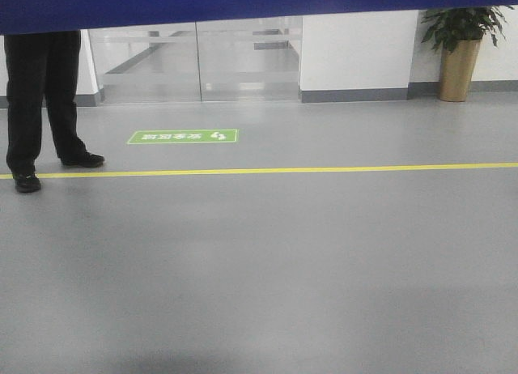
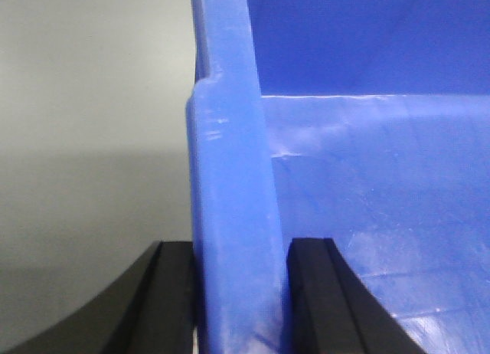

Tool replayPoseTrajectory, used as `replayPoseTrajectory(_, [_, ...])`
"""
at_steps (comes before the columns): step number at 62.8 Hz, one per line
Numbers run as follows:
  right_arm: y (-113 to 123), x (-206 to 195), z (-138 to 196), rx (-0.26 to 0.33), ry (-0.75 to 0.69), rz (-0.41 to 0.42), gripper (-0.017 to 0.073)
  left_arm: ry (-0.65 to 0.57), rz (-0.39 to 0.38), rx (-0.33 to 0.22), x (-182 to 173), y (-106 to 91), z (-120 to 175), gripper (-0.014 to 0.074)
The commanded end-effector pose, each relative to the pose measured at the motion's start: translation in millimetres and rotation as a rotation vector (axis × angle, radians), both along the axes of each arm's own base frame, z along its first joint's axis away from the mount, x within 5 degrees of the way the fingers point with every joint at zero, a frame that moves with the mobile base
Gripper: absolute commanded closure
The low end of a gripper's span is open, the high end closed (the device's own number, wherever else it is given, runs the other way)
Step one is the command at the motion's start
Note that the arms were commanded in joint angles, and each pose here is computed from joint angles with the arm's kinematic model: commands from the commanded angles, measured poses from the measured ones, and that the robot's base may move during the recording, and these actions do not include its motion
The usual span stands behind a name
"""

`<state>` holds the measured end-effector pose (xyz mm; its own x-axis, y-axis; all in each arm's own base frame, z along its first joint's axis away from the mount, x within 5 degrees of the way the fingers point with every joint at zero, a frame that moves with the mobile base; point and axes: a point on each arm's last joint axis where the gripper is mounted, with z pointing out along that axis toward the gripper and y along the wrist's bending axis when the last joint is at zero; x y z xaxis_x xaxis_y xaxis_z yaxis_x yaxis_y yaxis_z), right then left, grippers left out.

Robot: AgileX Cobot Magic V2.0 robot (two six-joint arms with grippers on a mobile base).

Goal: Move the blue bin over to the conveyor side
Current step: 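Hold the blue bin with both grippers while driving across the floor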

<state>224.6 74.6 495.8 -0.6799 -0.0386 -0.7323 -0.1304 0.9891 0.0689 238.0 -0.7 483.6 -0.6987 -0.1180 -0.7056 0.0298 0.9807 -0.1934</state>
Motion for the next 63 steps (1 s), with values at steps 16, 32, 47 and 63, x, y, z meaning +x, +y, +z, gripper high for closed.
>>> replayPoseTrajectory(16, [-3.0,-4.3,15.8,0.02,-0.127,0.003,0.0638,-0.123,-0.015,-0.021,-5.5,-4.1,16.0,0.0613])
replayPoseTrajectory(32, [-3.0,-4.3,15.8,0.02,-0.127,0.003,0.0638,-0.124,-0.015,-0.021,-5.4,-4.1,16.1,0.0613])
replayPoseTrajectory(47, [-3.0,-4.3,15.8,0.02,-0.127,0.003,0.0638,-0.138,-0.012,-0.021,-4.6,-3.9,17.1,0.0613])
replayPoseTrajectory(63, [-3.0,-4.3,15.8,0.02,-0.127,0.003,0.0638,-0.143,-0.011,-0.022,-4.4,-3.9,17.4,0.0613])
